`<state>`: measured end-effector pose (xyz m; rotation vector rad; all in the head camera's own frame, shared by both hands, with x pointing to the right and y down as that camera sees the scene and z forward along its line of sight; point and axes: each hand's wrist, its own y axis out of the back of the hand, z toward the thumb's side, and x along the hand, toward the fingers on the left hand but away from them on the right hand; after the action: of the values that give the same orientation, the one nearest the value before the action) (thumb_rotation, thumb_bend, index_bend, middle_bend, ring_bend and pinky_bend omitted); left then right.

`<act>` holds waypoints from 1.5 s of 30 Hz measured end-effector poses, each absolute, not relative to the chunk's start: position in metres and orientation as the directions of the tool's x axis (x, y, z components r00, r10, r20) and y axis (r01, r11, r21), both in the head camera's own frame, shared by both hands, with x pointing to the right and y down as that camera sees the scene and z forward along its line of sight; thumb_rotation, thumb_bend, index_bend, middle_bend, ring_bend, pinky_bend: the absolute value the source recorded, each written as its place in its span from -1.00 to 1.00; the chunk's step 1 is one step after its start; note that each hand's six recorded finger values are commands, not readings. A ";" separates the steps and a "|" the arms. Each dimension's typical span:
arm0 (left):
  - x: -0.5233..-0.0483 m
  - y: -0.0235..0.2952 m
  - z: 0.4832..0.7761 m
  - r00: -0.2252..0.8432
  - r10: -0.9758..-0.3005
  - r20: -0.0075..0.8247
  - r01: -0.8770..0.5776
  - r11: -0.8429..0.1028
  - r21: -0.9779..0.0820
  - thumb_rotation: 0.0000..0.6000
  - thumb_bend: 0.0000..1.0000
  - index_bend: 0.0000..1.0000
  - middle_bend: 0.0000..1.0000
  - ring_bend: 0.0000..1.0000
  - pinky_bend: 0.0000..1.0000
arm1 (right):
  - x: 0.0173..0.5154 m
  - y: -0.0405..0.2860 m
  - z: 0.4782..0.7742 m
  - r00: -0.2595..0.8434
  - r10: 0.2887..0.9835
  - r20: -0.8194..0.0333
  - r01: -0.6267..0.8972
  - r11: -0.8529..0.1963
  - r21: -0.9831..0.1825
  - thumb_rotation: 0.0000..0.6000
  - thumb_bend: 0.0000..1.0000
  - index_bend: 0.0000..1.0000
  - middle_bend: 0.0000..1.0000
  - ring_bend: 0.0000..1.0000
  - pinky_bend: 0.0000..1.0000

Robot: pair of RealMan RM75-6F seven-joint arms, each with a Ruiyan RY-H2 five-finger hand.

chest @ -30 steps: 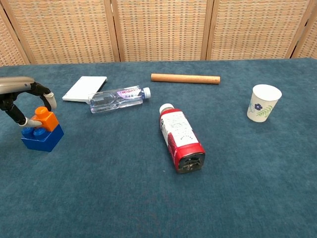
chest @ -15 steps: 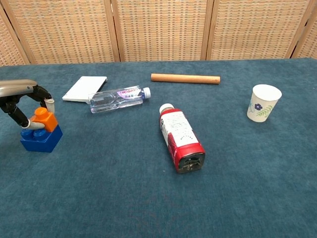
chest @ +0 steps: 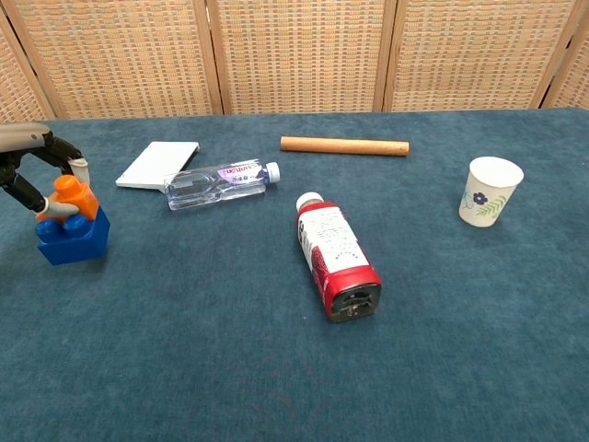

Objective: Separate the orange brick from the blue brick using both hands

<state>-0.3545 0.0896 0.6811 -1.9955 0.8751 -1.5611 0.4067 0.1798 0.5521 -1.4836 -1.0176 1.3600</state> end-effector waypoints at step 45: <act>-0.126 0.053 0.628 0.525 -0.725 0.446 -0.802 -0.246 0.544 1.00 -0.08 0.09 0.14 -1.00 -1.00 | 0.267 0.068 0.535 0.586 0.801 -0.123 0.288 -0.348 -0.892 1.00 -1.00 -1.00 -1.00 -1.00 -1.00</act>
<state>-0.1258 0.0532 0.6278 -3.3285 2.0483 -0.2159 0.2674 0.0685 0.5352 -1.9041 -0.8753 0.7075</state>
